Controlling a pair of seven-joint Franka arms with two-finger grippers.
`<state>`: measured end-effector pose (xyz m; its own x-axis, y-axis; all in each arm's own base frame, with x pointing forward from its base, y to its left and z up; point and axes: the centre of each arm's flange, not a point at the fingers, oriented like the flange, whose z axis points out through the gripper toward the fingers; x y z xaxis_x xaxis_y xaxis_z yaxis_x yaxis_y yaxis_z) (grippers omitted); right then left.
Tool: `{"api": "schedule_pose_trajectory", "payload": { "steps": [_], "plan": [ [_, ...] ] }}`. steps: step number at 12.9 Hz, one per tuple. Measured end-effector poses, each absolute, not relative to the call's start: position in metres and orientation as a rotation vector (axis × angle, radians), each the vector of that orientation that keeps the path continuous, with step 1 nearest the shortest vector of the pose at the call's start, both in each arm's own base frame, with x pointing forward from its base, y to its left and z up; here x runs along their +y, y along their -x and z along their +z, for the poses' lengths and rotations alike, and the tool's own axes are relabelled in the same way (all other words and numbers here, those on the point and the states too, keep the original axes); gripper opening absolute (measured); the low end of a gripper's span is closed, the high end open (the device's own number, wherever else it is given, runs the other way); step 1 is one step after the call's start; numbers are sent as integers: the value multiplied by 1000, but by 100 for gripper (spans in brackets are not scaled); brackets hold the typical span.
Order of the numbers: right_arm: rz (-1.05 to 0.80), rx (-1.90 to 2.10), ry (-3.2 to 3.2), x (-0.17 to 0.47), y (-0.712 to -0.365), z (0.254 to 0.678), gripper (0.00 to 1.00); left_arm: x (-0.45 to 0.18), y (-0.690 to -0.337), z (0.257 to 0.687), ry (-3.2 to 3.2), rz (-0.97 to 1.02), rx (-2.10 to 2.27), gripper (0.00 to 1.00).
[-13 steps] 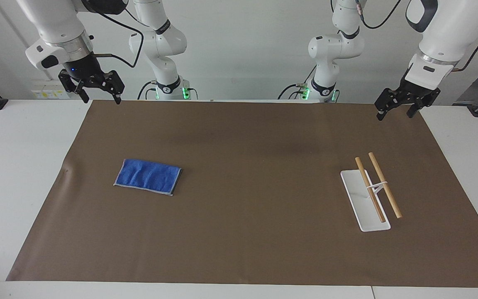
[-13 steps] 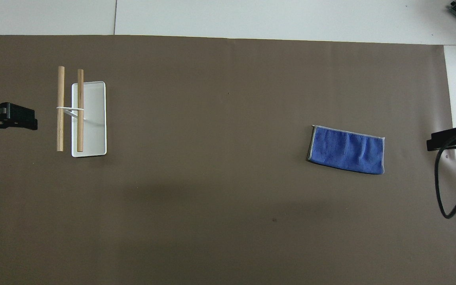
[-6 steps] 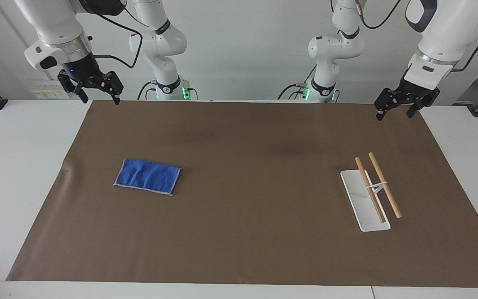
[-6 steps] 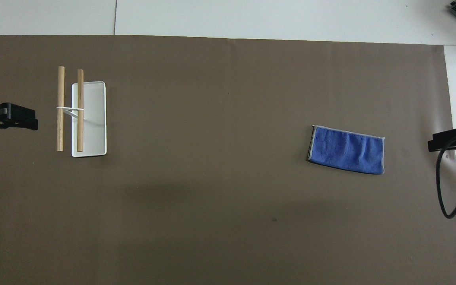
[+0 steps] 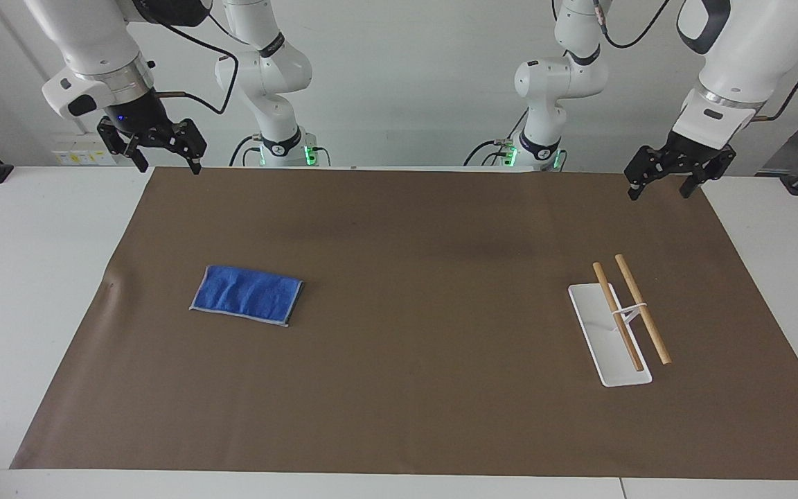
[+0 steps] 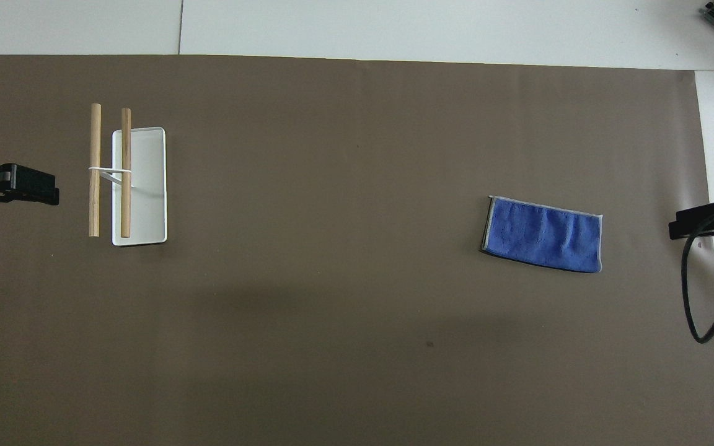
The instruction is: Right arm passes towel to left arm to hang
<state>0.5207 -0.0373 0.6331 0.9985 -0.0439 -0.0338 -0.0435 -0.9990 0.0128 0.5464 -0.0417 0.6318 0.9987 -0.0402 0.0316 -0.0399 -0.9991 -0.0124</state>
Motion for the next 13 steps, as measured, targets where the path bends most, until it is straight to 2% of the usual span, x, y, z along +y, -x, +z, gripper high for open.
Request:
{"api": "schedule_pose_trajectory", "payload": {
  "steps": [4,8,13],
  "plan": [
    [23,-60,-3136,-37,-520,601,100,-41,-546,632,3129,-50,62,100],
    [99,3,-3137,-16,-524,515,100,-41,-546,632,3129,-51,47,100],
    [119,65,-3119,-32,-532,405,100,-42,-546,632,3129,-51,46,100]
  ]
}}
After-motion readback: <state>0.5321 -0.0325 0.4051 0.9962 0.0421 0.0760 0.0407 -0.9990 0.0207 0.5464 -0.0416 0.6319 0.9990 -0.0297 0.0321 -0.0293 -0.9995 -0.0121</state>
